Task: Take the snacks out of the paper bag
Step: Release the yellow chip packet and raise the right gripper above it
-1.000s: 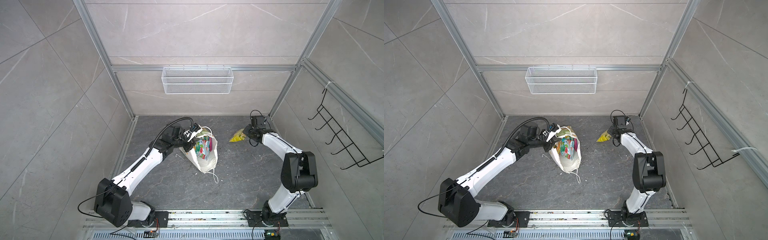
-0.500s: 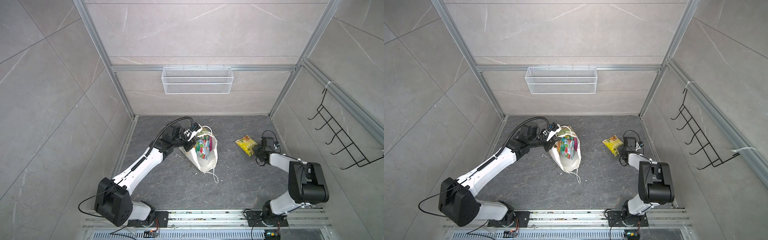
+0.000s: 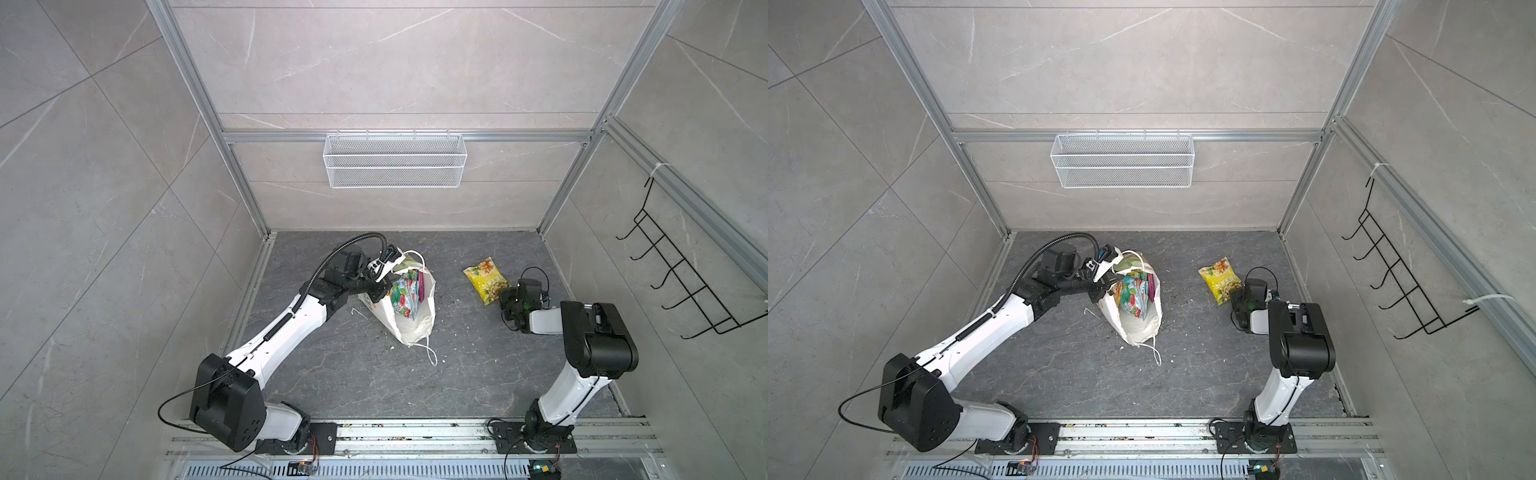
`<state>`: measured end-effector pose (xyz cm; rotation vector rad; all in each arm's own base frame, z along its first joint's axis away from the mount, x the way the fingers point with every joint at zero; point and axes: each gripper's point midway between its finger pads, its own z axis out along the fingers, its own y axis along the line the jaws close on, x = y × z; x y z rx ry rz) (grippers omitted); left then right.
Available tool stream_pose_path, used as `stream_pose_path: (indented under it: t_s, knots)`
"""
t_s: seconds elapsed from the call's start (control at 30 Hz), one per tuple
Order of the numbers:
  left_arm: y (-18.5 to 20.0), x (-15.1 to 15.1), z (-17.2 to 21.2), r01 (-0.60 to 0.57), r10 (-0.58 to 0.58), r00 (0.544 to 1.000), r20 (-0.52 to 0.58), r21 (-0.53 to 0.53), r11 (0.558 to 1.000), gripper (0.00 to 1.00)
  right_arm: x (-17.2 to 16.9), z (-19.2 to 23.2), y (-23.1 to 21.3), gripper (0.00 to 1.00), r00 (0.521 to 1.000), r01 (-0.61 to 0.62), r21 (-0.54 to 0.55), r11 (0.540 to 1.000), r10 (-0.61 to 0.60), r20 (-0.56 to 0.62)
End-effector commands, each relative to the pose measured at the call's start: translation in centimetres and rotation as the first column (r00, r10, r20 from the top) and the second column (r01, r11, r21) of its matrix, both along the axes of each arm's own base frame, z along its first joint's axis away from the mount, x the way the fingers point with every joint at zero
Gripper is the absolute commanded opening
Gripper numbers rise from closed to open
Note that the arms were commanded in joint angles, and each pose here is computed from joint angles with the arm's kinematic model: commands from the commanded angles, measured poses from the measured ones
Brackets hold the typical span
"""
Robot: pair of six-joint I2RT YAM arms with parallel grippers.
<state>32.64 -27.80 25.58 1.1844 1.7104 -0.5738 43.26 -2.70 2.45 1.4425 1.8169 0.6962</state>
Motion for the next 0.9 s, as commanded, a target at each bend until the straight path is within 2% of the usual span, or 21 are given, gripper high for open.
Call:
stream_pose_path:
  t_s: [0.0,0.07,0.13,0.27,0.37,0.5,0.57,0.67,0.77,0.8,0.83,0.87]
  knots:
    - [-1.4,-0.1,3.9,0.063,-0.055,0.994,0.091,-0.090,0.994,0.00,1.2,1.3,0.9,0.00,0.996,-0.017,0.067,0.998,0.011,0.084]
    - [-1.5,0.0,4.1,0.064,-0.055,0.994,0.096,-0.090,0.994,0.00,1.3,1.9,1.4,0.03,0.994,-0.041,0.079,0.996,0.033,0.107]
    - [-1.5,0.1,4.2,0.063,-0.054,0.994,0.099,-0.091,0.994,0.00,1.5,2.7,2.1,0.16,0.988,-0.080,0.088,0.993,0.067,0.139]
    - [-1.5,0.2,4.3,0.063,-0.054,0.993,0.102,-0.086,0.994,0.00,1.7,4.8,3.6,0.25,0.966,-0.179,0.091,0.980,0.158,0.206]
    - [-1.5,0.3,4.3,0.059,-0.051,0.993,0.103,-0.084,0.995,0.00,1.7,6.2,4.7,0.28,0.943,-0.256,0.076,0.964,0.231,0.237]
    - [-1.4,0.3,4.1,0.054,-0.046,0.994,0.103,-0.077,0.996,0.00,1.4,7.7,6.2,0.32,0.912,-0.350,0.065,0.934,0.324,0.252]
    - [-1.4,0.4,4.0,0.054,-0.046,0.994,0.103,-0.075,0.996,0.00,1.0,8.2,6.6,0.38,0.902,-0.383,0.064,0.922,0.358,0.242]
    - [-1.5,0.5,3.9,0.052,-0.044,0.993,0.105,-0.072,0.996,0.00,-0.5,7.7,6.4,0.46,0.919,-0.374,0.057,0.926,0.361,0.160]
    - [-1.4,0.6,3.8,0.050,-0.042,0.993,0.107,-0.069,0.996,0.00,-2.0,8.6,5.6,0.50,0.929,-0.353,-0.006,0.936,0.352,0.112]
    - [-1.5,0.7,3.9,0.050,-0.042,0.993,0.108,-0.070,0.996,0.00,-2.5,9.9,5.3,0.52,0.928,-0.352,-0.068,0.934,0.358,0.106]
    - [-1.5,0.7,3.9,0.050,-0.042,0.993,0.110,-0.069,0.996,0.00,-2.5,11.2,5.4,0.52,0.914,-0.375,-0.150,0.915,0.392,0.107]
    - [-1.5,0.7,3.8,0.050,-0.042,0.993,0.108,-0.069,0.996,0.00,-2.2,12.6,5.9,0.54,0.889,-0.415,-0.240,0.878,0.447,0.098]
